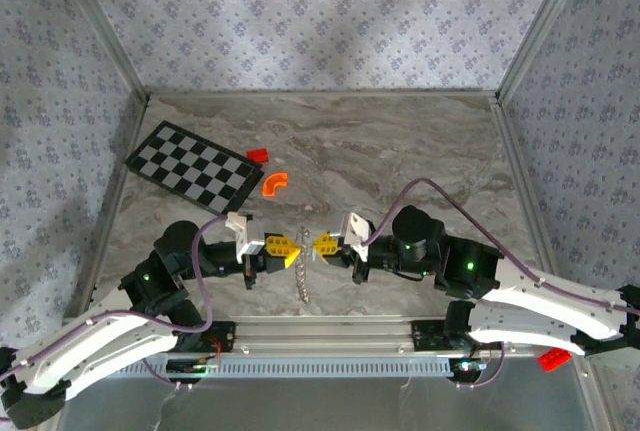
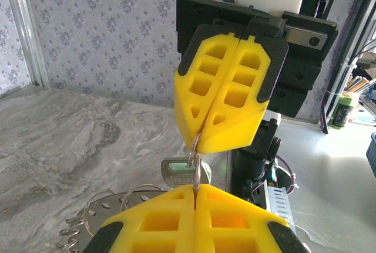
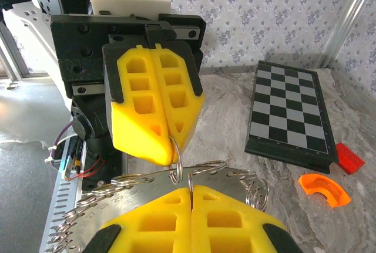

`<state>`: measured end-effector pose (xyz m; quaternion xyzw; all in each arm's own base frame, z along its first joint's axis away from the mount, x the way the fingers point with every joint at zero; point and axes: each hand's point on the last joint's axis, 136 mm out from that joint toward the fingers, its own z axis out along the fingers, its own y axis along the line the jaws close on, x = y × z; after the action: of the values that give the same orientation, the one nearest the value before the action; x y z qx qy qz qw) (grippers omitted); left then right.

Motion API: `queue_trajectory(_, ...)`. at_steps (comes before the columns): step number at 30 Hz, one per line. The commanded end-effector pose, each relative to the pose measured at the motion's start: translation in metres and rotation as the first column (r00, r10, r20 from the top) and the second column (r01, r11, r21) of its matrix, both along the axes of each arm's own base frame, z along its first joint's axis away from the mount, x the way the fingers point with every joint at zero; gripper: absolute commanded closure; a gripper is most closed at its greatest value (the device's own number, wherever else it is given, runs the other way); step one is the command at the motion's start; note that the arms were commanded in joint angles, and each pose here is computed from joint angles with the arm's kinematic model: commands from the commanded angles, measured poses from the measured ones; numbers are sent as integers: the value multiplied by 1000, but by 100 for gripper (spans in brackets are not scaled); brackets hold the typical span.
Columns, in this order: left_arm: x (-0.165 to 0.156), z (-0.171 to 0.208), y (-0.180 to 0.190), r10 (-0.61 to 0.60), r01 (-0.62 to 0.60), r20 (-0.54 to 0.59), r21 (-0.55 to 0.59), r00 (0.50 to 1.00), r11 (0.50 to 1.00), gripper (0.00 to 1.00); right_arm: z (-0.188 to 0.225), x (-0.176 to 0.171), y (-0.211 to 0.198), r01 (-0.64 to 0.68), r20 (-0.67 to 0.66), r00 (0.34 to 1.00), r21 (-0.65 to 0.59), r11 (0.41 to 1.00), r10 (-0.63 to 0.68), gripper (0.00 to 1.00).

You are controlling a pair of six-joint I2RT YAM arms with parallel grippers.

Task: Put the keys on the keyring

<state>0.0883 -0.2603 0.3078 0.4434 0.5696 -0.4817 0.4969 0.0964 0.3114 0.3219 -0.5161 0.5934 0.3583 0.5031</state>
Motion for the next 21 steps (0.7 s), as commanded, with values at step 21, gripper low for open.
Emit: queue_trajectory(21, 0, 14, 2, 9, -6, 63, -46, 998, 999, 100, 22, -1, -3, -15, -21, 1000, 58, 998, 17, 100)
